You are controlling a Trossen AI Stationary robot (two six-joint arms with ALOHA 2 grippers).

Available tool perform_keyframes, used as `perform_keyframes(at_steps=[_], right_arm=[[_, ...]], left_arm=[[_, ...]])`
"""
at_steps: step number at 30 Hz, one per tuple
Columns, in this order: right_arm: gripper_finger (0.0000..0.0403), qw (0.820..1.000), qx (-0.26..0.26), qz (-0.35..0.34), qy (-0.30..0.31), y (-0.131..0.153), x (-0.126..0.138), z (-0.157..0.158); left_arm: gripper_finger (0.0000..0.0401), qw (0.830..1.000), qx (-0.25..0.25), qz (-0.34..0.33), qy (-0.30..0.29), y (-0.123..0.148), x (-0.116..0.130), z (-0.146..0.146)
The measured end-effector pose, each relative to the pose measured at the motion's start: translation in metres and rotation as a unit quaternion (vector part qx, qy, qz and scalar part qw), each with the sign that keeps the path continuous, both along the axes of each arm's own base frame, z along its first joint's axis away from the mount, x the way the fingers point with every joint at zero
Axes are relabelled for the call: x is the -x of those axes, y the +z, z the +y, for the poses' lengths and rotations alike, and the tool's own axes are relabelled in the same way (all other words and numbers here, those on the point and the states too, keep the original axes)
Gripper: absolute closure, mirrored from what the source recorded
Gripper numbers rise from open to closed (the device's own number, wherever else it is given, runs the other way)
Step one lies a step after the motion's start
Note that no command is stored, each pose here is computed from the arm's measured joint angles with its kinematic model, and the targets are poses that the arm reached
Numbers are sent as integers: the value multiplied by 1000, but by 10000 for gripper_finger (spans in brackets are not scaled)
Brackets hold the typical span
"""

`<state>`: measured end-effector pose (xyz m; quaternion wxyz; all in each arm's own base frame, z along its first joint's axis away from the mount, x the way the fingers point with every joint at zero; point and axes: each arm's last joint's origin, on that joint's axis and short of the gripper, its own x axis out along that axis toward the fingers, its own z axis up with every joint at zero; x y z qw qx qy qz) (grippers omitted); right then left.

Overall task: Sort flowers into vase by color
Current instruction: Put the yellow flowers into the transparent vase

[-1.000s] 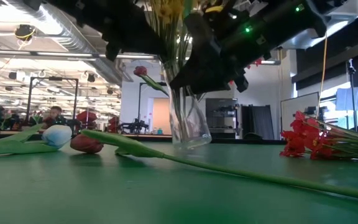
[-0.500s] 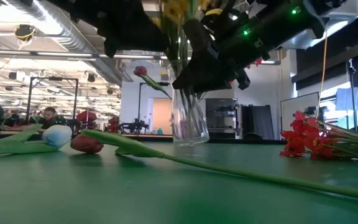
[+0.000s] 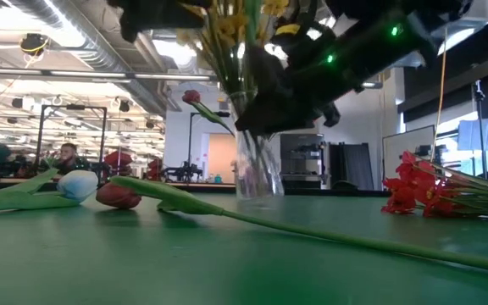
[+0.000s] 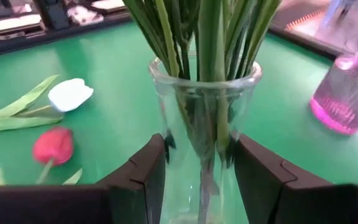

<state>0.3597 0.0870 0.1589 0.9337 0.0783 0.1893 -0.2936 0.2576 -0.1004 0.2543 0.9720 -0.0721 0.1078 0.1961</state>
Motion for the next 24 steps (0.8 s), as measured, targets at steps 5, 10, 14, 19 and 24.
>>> perform_keyframes(at_steps=[5, 10, 14, 19, 24], right_arm=[[250, 1000, 10, 3, -11, -11, -4, 1], [250, 1000, 12, 8, -2, -14, 0, 12], [250, 1000, 22, 17, 14, -14, 5, 24], [248, 999, 18, 29, 27, -17, 11, 35], [193, 997, 4, 40, 59, -20, 13, 42]], left_arm=[[226, 1000, -16, -3, 12, 3, 11, -11], [226, 1000, -24, 0, 20, 2, 18, -20], [226, 999, -25, 4, 30, -1, 22, -25], [226, 999, -19, 9, 33, -4, 26, -28], [226, 999, -12, 10, 37, -5, 27, -27]])
